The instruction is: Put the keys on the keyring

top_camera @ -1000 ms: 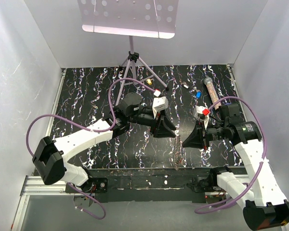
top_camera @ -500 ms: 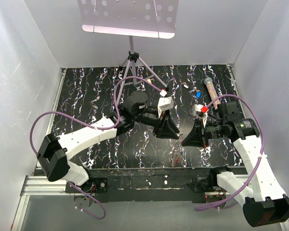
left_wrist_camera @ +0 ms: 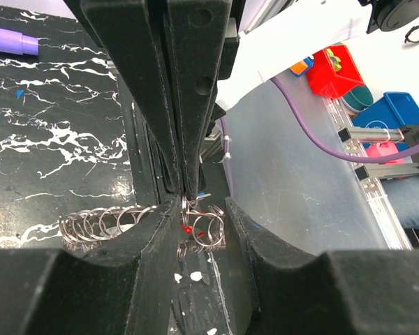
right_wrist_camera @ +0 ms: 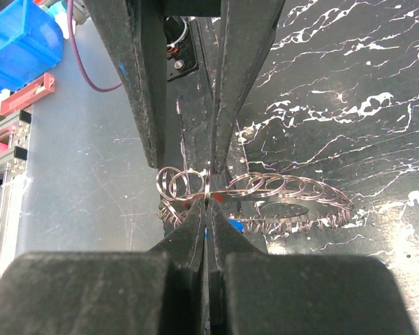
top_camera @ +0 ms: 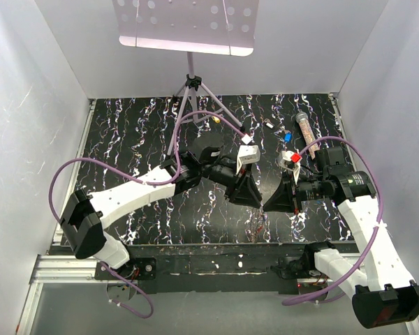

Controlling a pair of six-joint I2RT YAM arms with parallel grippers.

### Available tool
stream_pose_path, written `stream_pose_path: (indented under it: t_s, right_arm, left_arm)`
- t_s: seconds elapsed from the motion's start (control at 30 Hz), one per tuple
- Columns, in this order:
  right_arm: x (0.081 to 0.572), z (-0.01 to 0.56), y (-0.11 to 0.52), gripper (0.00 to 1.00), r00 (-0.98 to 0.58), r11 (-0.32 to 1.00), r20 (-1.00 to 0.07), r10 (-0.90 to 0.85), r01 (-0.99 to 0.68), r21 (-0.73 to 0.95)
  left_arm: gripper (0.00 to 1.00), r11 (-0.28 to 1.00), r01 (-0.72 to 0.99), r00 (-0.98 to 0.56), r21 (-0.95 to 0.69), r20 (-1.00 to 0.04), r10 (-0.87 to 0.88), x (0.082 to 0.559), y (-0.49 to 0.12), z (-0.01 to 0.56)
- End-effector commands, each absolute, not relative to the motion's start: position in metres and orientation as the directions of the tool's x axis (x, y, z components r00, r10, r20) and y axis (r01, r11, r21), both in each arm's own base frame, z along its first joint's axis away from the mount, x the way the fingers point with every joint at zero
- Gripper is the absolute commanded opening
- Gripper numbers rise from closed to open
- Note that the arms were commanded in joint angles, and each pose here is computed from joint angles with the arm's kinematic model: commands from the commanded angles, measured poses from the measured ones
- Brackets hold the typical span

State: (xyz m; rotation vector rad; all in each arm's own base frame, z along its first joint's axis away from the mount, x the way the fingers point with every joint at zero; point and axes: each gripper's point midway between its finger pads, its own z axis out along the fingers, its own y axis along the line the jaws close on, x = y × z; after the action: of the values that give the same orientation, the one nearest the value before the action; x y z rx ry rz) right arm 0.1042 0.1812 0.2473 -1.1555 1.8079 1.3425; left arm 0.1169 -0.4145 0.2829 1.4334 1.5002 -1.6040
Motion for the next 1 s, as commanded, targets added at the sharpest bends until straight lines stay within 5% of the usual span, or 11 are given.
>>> stream_pose_path:
  t_s: [0.0,0.97]
  right_arm:
    - [0.1054,0.2656,0.1846,0.01,-0.397,0.081,-0.881,-0.257,-0.917,0.389]
    - [0.104,0.2665,0.185,0.01,-0.4,0.077,-0.881,-0.251,-0.916,0.394]
  left_arm:
    - [0.3,-0.259,0.894,-0.283,-0.365,-0.91,0.302,0.1133,-0.4149,0.2861]
    - [0.15,-0.264,0.889,-0.273,-0.374,-0.897,0.349,0.1091,-0.421,0.2801]
